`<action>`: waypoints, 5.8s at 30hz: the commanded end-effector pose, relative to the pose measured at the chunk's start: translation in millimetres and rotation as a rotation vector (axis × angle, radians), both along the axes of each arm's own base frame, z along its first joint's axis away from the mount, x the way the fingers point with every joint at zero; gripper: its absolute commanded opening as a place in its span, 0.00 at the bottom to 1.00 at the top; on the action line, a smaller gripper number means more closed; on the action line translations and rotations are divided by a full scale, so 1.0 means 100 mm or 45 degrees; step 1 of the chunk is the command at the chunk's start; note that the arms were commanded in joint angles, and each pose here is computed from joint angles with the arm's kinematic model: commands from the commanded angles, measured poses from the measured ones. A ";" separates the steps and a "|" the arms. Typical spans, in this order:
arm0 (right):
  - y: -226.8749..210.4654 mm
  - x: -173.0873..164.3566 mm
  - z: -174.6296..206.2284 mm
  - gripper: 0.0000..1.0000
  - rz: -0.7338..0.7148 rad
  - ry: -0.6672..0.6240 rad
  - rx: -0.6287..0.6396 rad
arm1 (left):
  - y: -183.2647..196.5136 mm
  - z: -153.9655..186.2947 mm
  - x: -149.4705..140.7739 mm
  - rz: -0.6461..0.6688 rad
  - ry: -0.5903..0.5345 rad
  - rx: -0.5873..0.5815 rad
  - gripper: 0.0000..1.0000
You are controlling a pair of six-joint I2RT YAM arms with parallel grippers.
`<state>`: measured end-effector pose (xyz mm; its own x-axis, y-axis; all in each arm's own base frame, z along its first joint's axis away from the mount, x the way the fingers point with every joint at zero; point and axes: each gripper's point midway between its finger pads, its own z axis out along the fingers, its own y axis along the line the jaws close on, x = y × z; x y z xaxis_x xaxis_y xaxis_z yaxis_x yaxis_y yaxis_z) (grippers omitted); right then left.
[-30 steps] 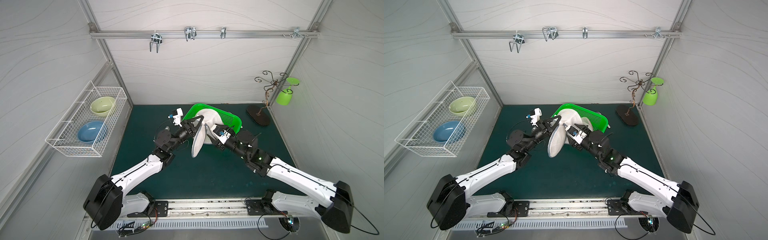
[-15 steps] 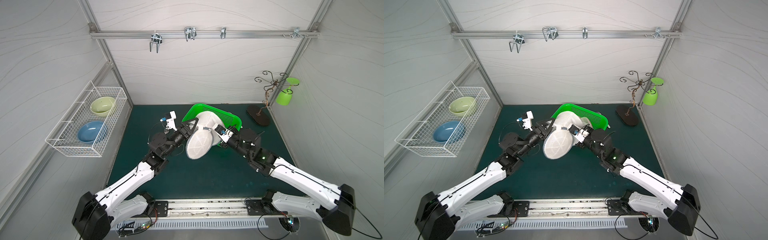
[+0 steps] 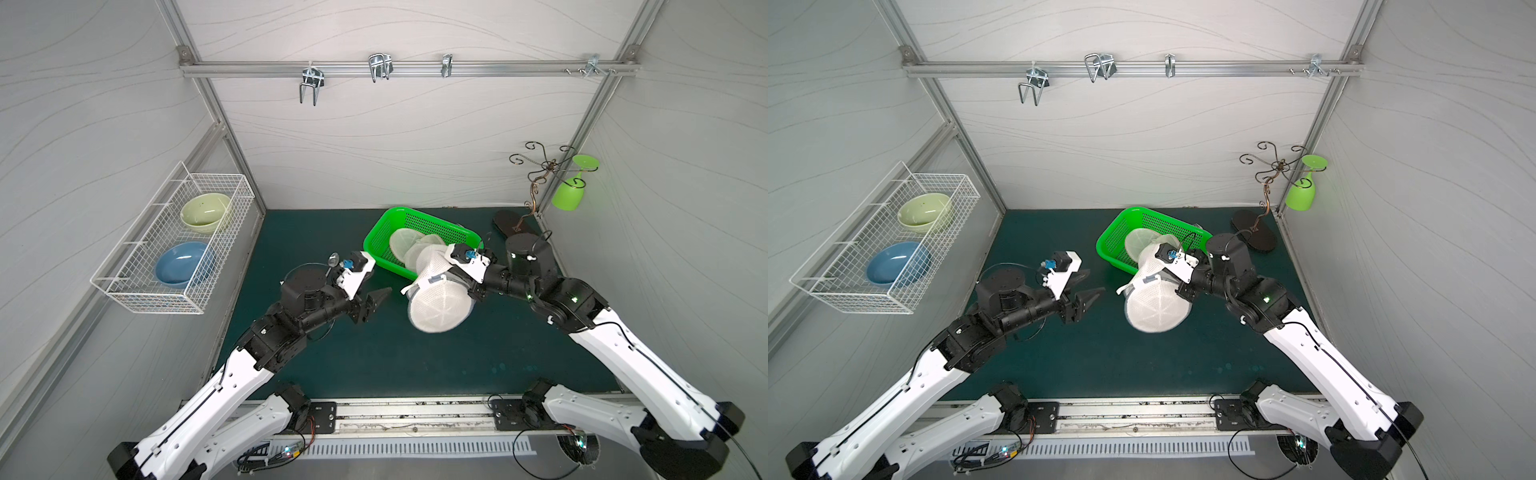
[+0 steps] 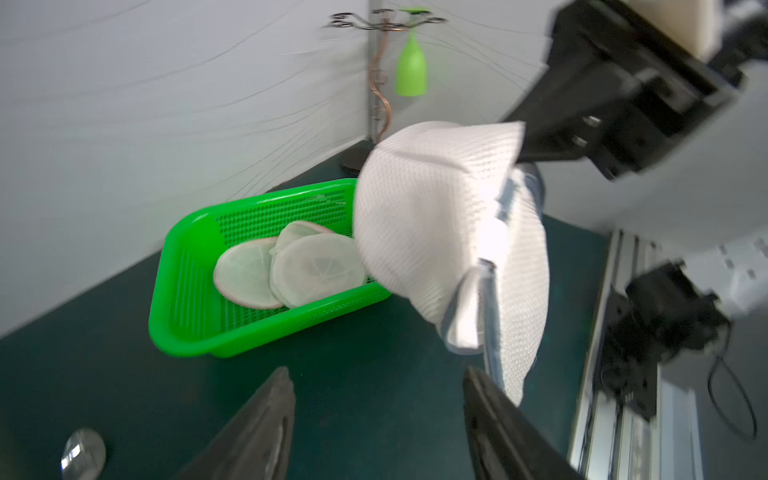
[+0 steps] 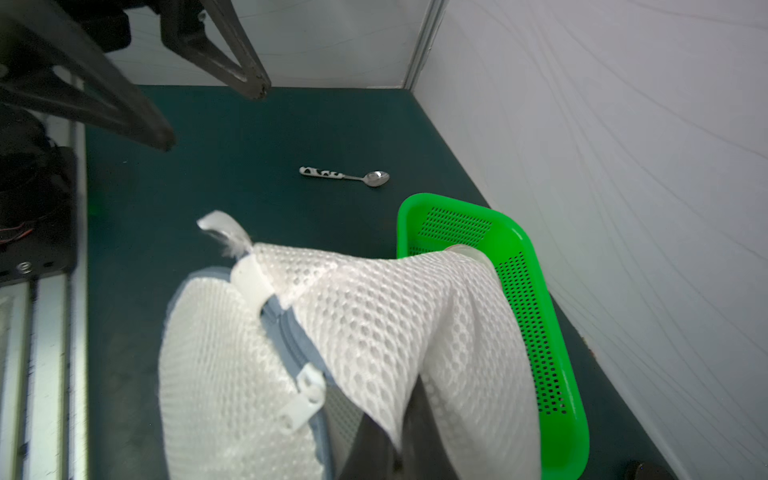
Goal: Turn the laundry bag inside out
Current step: Zip the zipper on the laundry bag.
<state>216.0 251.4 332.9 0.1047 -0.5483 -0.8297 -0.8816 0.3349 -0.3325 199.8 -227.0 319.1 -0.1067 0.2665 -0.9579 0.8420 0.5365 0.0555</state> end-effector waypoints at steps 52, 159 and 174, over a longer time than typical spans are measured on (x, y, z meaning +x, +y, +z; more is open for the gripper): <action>-0.32 -0.05 0.41 0.59 -0.382 0.378 0.445 | -0.58 0.23 0.31 -0.025 -0.144 0.108 0.00; 0.53 0.12 0.26 0.08 0.156 -0.798 0.070 | -0.48 0.25 0.32 0.070 0.101 0.098 0.00; 0.40 0.08 0.18 0.00 0.017 -0.399 0.185 | -0.28 0.15 0.33 0.125 -0.045 0.172 0.00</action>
